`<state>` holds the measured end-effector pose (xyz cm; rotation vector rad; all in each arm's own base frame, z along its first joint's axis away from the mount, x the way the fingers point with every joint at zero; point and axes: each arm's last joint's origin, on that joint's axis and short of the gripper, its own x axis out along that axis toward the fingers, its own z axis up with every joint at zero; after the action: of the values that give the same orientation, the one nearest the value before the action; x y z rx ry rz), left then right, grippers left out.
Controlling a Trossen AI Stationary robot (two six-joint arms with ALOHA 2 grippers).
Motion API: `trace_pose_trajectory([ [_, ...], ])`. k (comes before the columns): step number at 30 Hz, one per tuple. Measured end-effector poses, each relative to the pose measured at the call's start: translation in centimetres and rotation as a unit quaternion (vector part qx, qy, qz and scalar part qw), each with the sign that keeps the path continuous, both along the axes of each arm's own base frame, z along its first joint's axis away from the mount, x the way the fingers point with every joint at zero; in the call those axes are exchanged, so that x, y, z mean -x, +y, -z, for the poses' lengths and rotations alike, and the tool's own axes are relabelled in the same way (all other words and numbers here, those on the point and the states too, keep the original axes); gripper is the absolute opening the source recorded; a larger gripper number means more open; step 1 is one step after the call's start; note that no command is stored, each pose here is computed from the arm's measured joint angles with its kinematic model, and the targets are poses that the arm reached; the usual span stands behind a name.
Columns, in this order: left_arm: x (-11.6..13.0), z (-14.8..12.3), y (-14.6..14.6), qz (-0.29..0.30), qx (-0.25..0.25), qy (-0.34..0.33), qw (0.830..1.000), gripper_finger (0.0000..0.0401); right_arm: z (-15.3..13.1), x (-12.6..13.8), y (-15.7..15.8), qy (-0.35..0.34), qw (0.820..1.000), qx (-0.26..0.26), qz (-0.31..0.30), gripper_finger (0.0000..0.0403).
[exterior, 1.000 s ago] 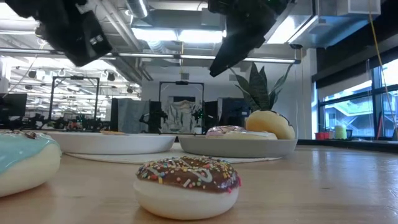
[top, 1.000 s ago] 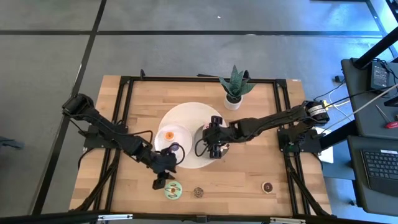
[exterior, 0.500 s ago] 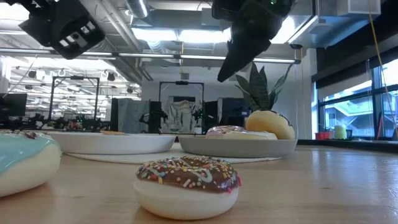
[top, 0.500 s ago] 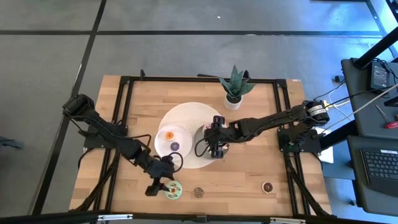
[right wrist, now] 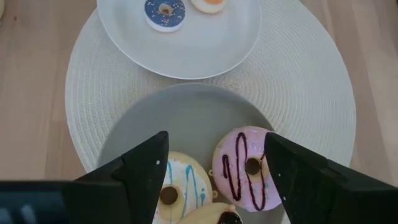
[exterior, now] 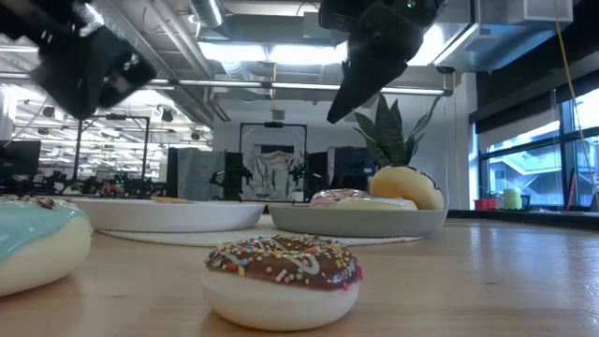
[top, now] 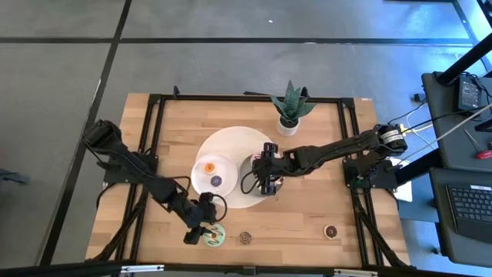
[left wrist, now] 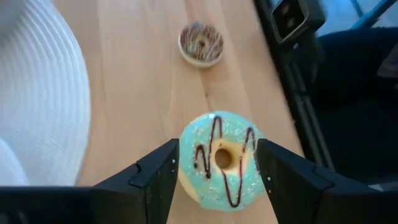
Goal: Pick & Place donuts
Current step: Put the large green donut on the gray plate
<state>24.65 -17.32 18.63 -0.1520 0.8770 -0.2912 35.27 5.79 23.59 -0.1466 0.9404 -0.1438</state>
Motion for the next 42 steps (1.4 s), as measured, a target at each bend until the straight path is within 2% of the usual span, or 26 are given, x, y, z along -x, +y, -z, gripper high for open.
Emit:
trace_pose_trajectory([
  [7,-0.6,2.2,-0.3,-0.031,-0.003,0.034,0.999,0.0195,0.0,0.0,0.0,0.002,1.0,0.006,-0.008,0.0266],
  [11,-1.1,3.1,-0.7,-0.005,-0.023,0.02,1.0,0.0188,0.0,0.0,0.0,0.002,1.0,0.006,-0.008,0.0266],
  [15,-1.3,4.6,-0.8,0.009,-0.044,0.037,0.998,0.0182,0.0,0.0,0.0,0.002,1.0,0.006,-0.008,0.0266],
  [22,-1.5,6.1,-1.0,0.022,-0.041,0.064,0.997,0.0165,0.0,0.0,0.0,0.004,1.0,0.015,-0.019,0.0266],
  [30,-1.8,4.8,-1.2,0.045,-0.062,0.033,0.997,0.0093,0.0,0.0,-0.1,0.004,1.0,0.015,-0.018,0.0266],
  [34,-2.1,4.4,-1.1,0.046,-0.072,0.039,0.996,0.0056,0.0,0.0,-0.1,0.003,1.0,0.012,-0.015,0.0266],
  [39,-2.6,1.7,0.2,0.038,-0.086,0.05,0.994,0.0031,-1.0,-0.2,0.0,-0.007,1.0,-0.003,0.003,0.0266],
  [42,-2.9,-0.4,1.7,0.038,-0.104,0.013,0.994,0.0031,-2.4,-0.1,0.0,0.001,1.0,-0.002,0.005,0.0266],
])
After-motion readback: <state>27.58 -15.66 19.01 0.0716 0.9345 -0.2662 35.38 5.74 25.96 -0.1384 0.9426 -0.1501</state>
